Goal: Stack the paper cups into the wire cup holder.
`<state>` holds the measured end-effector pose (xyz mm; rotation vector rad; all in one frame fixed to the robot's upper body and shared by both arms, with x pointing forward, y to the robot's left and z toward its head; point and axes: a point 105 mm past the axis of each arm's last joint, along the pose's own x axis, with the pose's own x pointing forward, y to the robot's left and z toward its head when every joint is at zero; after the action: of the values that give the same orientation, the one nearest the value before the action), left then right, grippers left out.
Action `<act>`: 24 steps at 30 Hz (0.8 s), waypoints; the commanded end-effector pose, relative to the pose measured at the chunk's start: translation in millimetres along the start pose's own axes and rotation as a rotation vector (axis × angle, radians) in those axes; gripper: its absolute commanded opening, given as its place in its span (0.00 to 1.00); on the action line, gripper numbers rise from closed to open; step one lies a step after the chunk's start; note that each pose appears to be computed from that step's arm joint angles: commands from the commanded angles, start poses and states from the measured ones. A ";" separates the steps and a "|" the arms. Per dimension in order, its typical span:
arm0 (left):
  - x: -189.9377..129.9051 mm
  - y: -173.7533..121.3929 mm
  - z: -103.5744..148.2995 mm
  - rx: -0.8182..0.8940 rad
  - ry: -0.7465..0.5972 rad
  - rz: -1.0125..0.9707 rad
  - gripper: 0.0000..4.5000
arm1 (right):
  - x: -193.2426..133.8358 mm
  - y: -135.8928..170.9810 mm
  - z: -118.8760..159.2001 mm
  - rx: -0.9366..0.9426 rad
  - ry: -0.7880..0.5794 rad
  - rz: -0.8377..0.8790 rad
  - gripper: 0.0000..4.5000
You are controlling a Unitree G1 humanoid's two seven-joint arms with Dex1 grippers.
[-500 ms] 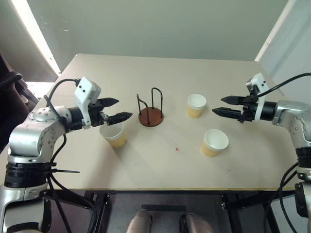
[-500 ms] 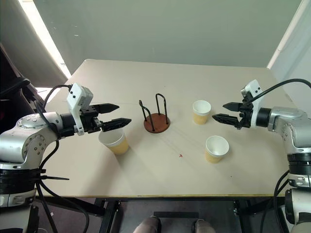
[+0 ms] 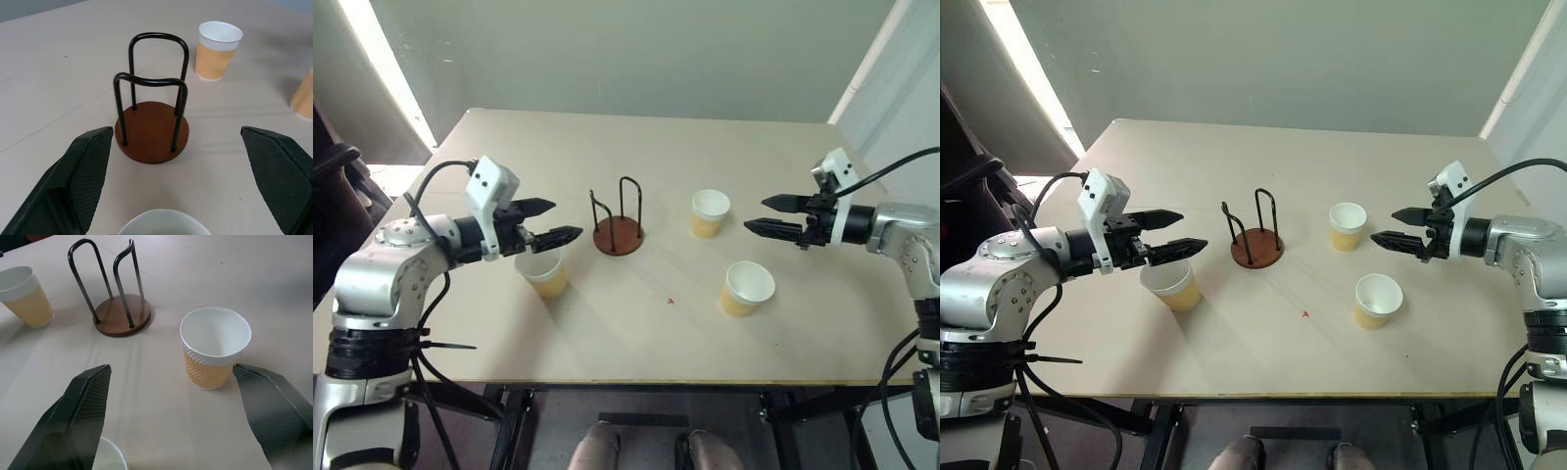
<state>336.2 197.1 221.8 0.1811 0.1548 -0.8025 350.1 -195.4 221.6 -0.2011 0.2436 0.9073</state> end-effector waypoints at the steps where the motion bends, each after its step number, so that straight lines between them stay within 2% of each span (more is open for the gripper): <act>1: -3.1 -7.1 17.9 0.021 -0.060 -0.031 1.00 | -5.9 17.3 19.0 -0.042 -0.035 0.072 0.91; 7: 4.9 -13.3 19.2 0.037 -0.024 -0.096 1.00 | -6.9 29.2 28.1 -0.052 -0.051 0.091 0.91; 11: 14.3 -6.2 19.0 0.052 -0.005 -0.064 1.00 | -9.4 29.1 30.8 -0.050 -0.062 0.072 0.91; 24: 44.6 -12.2 2.3 0.023 0.051 -0.101 1.00 | -11.8 30.9 36.2 -0.042 -0.067 0.063 0.91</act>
<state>353.7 159.2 202.3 0.1853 0.2500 -0.9084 329.0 -176.2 234.6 -0.1746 0.2481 0.9757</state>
